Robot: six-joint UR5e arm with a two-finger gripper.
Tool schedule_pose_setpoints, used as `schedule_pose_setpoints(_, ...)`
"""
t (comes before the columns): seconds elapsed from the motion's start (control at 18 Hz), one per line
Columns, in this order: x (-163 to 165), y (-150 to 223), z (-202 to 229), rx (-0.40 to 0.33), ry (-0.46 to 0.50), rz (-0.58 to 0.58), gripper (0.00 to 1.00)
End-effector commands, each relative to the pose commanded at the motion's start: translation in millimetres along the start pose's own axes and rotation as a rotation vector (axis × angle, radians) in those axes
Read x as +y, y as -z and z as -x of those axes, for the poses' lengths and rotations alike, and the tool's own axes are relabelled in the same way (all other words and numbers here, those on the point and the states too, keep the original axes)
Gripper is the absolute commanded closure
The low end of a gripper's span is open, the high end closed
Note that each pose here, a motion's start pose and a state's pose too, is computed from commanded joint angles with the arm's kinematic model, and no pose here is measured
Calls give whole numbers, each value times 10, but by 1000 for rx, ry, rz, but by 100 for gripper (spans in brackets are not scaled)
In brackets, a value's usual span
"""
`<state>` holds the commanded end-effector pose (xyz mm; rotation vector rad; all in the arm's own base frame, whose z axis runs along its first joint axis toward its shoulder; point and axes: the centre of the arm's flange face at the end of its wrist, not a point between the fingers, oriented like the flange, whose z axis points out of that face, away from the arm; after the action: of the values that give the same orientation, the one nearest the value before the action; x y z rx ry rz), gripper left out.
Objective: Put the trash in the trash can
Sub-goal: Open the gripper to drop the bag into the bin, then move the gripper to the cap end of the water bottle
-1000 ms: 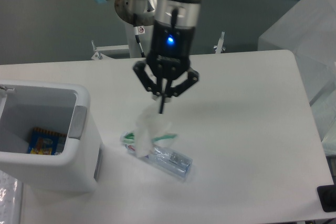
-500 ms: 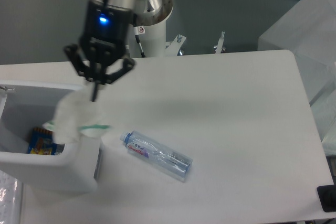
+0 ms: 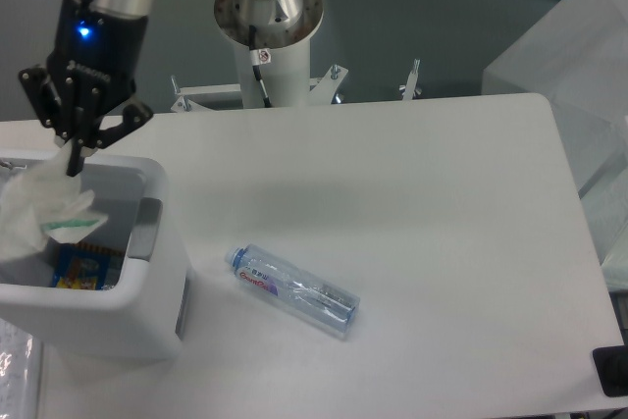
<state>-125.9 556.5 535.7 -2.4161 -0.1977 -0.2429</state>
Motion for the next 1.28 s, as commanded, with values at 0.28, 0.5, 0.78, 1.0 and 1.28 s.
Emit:
schedule_pose_setpoints(0.28, -67, 54, -30, 11, -19, -71, 1)
schedule_pose_setpoints(0.5, -98, 125, 113, -8, 19, -83, 0)
schedule_pose_setpoints(0.78, -35, 265, 929, -89, 206, -102, 0)
schedule_pose_setpoints(1.0, 101, 188, 1515, -128, 378, -85, 0)
schedule_pose_setpoints(1.28, 278, -91, 2048, -176, 463, -24, 0)
